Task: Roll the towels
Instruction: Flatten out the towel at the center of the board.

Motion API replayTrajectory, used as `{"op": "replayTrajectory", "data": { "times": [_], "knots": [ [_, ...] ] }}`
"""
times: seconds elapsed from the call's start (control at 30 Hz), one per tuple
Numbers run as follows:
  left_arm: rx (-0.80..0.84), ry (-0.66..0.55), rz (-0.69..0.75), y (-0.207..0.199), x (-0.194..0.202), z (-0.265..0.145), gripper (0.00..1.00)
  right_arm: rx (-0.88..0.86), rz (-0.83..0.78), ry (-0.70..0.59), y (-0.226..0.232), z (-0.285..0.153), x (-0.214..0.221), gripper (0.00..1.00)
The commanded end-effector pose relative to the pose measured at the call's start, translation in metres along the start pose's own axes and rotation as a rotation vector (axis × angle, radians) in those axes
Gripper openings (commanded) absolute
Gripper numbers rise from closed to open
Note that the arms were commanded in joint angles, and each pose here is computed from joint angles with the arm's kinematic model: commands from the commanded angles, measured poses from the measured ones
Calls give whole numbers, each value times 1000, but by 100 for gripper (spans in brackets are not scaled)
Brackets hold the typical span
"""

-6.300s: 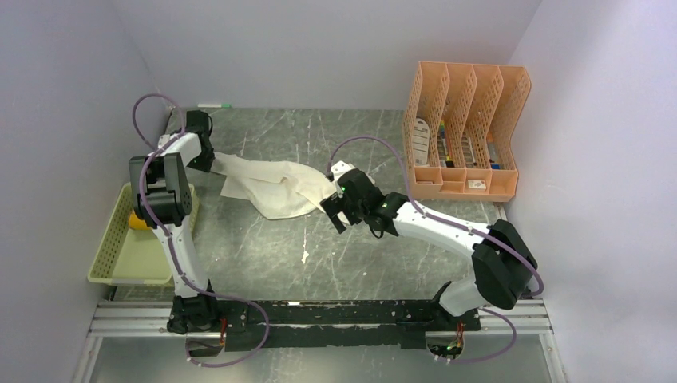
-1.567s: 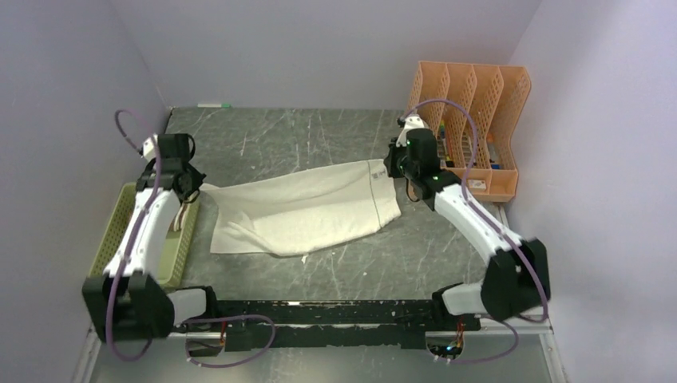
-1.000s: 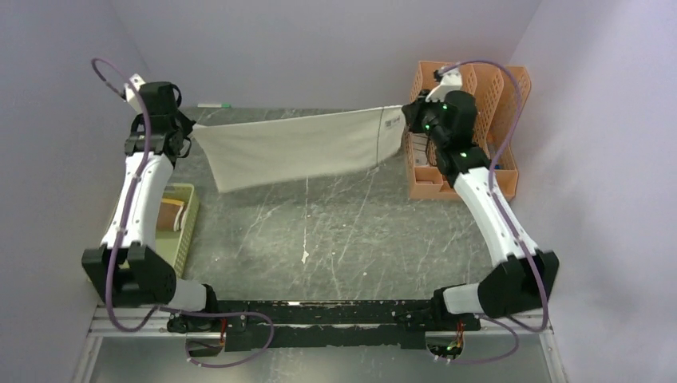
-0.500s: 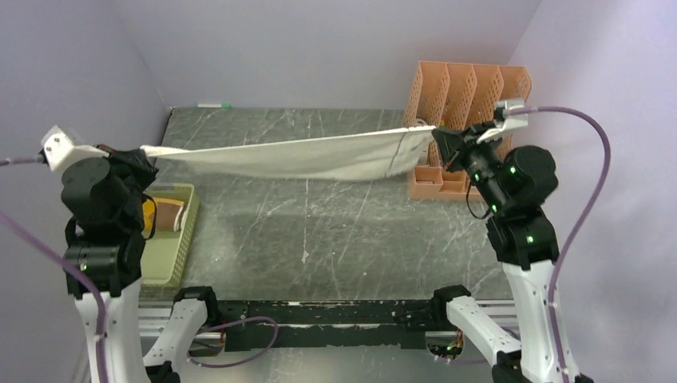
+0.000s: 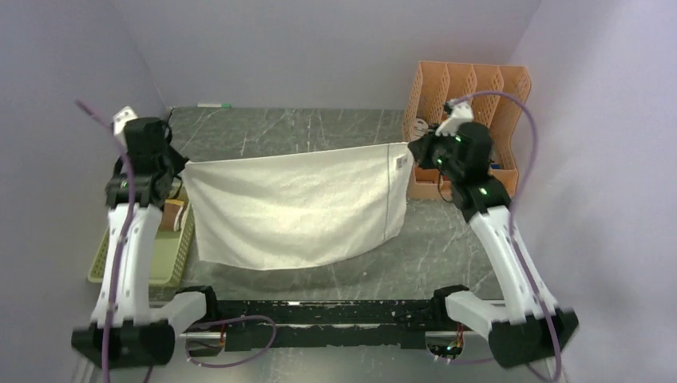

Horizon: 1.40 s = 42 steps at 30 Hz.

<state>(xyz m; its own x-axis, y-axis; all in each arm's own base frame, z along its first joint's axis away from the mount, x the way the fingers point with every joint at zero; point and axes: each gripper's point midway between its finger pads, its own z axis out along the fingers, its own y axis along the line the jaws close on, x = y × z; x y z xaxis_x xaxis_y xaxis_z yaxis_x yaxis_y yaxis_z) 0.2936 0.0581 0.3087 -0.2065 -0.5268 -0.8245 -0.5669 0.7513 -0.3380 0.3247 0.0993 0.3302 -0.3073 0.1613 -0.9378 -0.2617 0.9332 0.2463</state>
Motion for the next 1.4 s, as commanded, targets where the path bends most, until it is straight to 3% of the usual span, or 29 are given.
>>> {"op": "replayTrajectory", "data": {
  "times": [0.0,0.1,0.27,0.4,0.43,0.47,0.53,0.57,0.6,0.63,0.67,0.7,0.73,0.83,0.93,1.07,1.17,1.27,1.33,1.37],
  "knots": [
    [-24,34,54,-11,21,66,7,76,37,77,-32,77,43,0],
    [-44,116,72,-20,51,118,7,97,58,127,-46,130,65,0],
    [-51,194,83,-46,81,202,7,106,50,188,-68,222,72,0],
    [-22,240,113,-70,101,268,7,81,30,190,-78,272,68,0],
    [-2,237,123,-81,99,283,7,71,26,205,-83,285,76,5],
    [16,252,139,-87,102,296,8,57,19,201,-85,292,75,21],
    [42,287,156,-97,109,319,22,52,5,198,-92,304,73,65],
    [49,296,155,-100,108,328,34,52,3,193,-96,307,70,80],
    [52,304,155,-103,109,334,44,48,0,182,-96,308,65,91],
    [58,295,155,-106,103,337,52,47,-3,168,-96,308,59,96],
    [64,277,155,-111,94,338,67,46,-7,151,-95,306,50,99],
    [84,249,156,-118,83,335,90,42,-14,125,-91,301,37,100],
    [103,219,160,-123,70,331,100,35,-23,104,-88,296,27,100],
    [161,151,159,-139,36,307,99,25,-33,43,-76,272,1,100],
    [207,180,157,-144,34,274,99,-7,-37,19,-56,244,-4,100],
    [215,287,171,-121,81,227,99,-43,-28,75,-30,216,32,100],
    [267,372,127,-108,121,203,99,-182,88,127,-9,203,69,100],
    [317,422,82,-105,148,195,100,-306,182,183,8,205,94,90],
    [359,453,82,-109,159,199,89,-329,217,218,11,214,103,77],
    [360,461,91,-109,162,205,81,-321,230,246,8,222,113,64]
  ]
}}
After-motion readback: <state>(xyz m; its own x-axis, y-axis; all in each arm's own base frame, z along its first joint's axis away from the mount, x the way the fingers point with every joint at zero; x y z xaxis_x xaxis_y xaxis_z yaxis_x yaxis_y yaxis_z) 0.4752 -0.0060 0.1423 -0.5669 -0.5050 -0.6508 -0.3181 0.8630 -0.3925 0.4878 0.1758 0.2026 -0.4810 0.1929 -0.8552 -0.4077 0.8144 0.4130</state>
